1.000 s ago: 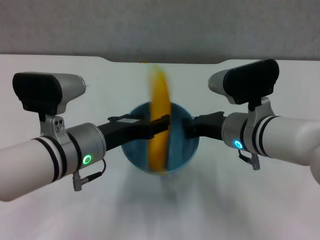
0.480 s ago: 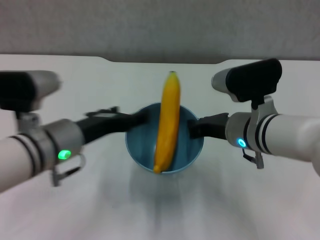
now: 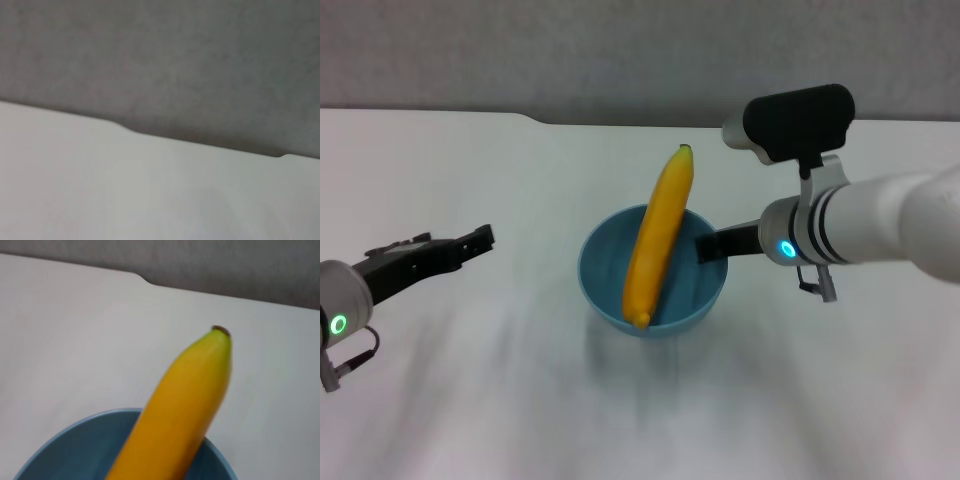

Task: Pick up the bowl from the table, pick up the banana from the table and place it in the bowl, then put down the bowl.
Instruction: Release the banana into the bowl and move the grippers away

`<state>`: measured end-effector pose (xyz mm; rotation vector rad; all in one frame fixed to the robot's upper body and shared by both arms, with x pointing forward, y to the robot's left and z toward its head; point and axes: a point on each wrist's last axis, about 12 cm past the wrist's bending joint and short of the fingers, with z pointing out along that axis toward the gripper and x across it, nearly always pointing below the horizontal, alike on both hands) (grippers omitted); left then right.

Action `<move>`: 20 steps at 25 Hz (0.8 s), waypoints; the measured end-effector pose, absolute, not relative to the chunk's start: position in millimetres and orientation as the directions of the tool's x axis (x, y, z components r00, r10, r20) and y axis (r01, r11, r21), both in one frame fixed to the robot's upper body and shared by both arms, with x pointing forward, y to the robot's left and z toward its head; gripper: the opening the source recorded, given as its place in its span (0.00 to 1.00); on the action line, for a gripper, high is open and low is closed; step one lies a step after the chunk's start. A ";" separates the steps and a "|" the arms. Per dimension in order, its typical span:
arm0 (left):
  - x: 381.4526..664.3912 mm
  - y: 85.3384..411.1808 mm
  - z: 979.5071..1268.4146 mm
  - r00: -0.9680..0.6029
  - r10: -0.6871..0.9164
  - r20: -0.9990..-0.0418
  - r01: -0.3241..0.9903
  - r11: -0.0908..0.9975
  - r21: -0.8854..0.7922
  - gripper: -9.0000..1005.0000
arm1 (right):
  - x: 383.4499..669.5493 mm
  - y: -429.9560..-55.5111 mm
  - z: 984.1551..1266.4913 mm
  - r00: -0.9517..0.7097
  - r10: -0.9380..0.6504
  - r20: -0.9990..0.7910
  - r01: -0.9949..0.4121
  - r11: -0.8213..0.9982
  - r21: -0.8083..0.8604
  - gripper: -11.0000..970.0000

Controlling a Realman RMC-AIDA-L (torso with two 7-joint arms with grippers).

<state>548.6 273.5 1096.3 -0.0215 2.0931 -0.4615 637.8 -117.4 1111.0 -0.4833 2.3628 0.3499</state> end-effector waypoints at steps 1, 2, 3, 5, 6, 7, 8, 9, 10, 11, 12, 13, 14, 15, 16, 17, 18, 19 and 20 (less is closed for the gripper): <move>549.2 275.6 1094.2 -0.545 -0.200 -0.814 0.156 0.930 -0.333 0.90 | 639.7 -116.4 1110.9 -0.695 -0.249 -0.674 -0.431 0.895 0.114 0.11; 549.8 277.0 1092.4 -0.548 -0.203 -0.812 0.149 0.931 -0.333 0.90 | 641.8 -115.9 1110.4 -0.697 -0.251 -0.672 -0.429 0.897 0.110 0.11; 550.1 277.9 1091.8 -0.548 -0.205 -0.811 0.145 0.932 -0.333 0.90 | 643.0 -114.9 1110.3 -0.695 -0.253 -0.674 -0.430 0.896 0.108 0.11; 549.9 282.3 1089.8 -0.548 -0.212 -0.809 0.128 0.935 -0.332 0.90 | 642.3 -111.4 1110.1 -0.682 -0.256 -0.685 -0.442 0.891 0.107 0.11; 549.9 282.3 1089.8 -0.548 -0.212 -0.809 0.128 0.935 -0.332 0.90 | 640.8 -109.0 1109.3 -0.678 -0.257 -0.689 -0.449 0.887 0.111 0.11; 549.6 283.7 1089.2 -0.549 -0.214 -0.808 0.124 0.935 -0.331 0.90 | 638.1 -106.0 1107.3 -0.676 -0.260 -0.689 -0.458 0.881 0.116 0.12; 549.3 284.3 1088.3 -0.550 -0.215 -0.807 0.121 0.936 -0.332 0.90 | 635.3 -102.6 1105.2 -0.674 -0.262 -0.691 -0.467 0.875 0.124 0.12; 549.2 284.7 1087.8 -0.551 -0.216 -0.806 0.119 0.936 -0.332 0.90 | 633.0 -100.1 1103.3 -0.672 -0.265 -0.691 -0.475 0.870 0.128 0.12; 549.3 284.6 1087.7 -0.551 -0.216 -0.806 0.119 0.936 -0.332 0.90 | 630.7 -98.1 1101.1 -0.669 -0.270 -0.693 -0.484 0.866 0.129 0.12; 549.2 284.8 1087.7 -0.551 -0.216 -0.806 0.118 0.936 -0.331 0.90 | 628.5 -96.3 1099.2 -0.665 -0.275 -0.695 -0.492 0.861 0.130 0.12; 549.1 285.1 1087.4 -0.551 -0.216 -0.806 0.117 0.937 -0.330 0.90 | 625.4 -93.7 1096.6 -0.658 -0.282 -0.698 -0.504 0.854 0.129 0.12; 548.7 285.8 1086.7 -0.551 -0.217 -0.806 0.114 0.937 -0.330 0.90 | 622.5 -91.5 1094.2 -0.654 -0.290 -0.699 -0.514 0.848 0.129 0.12; 548.3 286.5 1085.3 -0.554 -0.218 -0.804 0.109 0.938 -0.330 0.90 | 619.7 -89.7 1092.0 -0.651 -0.295 -0.699 -0.522 0.843 0.131 0.12; 548.1 286.9 1084.3 -0.555 -0.219 -0.802 0.107 0.938 -0.330 0.90 | 617.0 -88.7 1089.4 -0.652 -0.298 -0.697 -0.527 0.839 0.134 0.12; 547.7 287.5 1082.2 -0.561 -0.220 -0.798 0.102 0.938 -0.330 0.90 | 614.2 -88.5 1086.4 -0.655 -0.300 -0.693 -0.529 0.837 0.138 0.12; 547.5 287.9 1080.2 -0.565 -0.221 -0.795 0.099 0.938 -0.331 0.90 | 612.6 -89.1 1084.5 -0.659 -0.299 -0.690 -0.528 0.838 0.141 0.12; 547.3 288.2 1079.1 -0.568 -0.222 -0.792 0.096 0.938 -0.332 0.90 | 610.5 -90.2 1082.0 -0.666 -0.297 -0.684 -0.525 0.839 0.146 0.12; 547.0 288.6 1078.1 -0.570 -0.224 -0.790 0.094 0.938 -0.333 0.90 | 608.7 -91.5 1079.7 -0.673 -0.294 -0.679 -0.521 0.840 0.152 0.12; 546.8 288.9 1077.5 -0.572 -0.224 -0.789 0.092 0.938 -0.333 0.90 | 607.0 -92.4 1077.7 -0.678 -0.291 -0.675 -0.517 0.841 0.158 0.12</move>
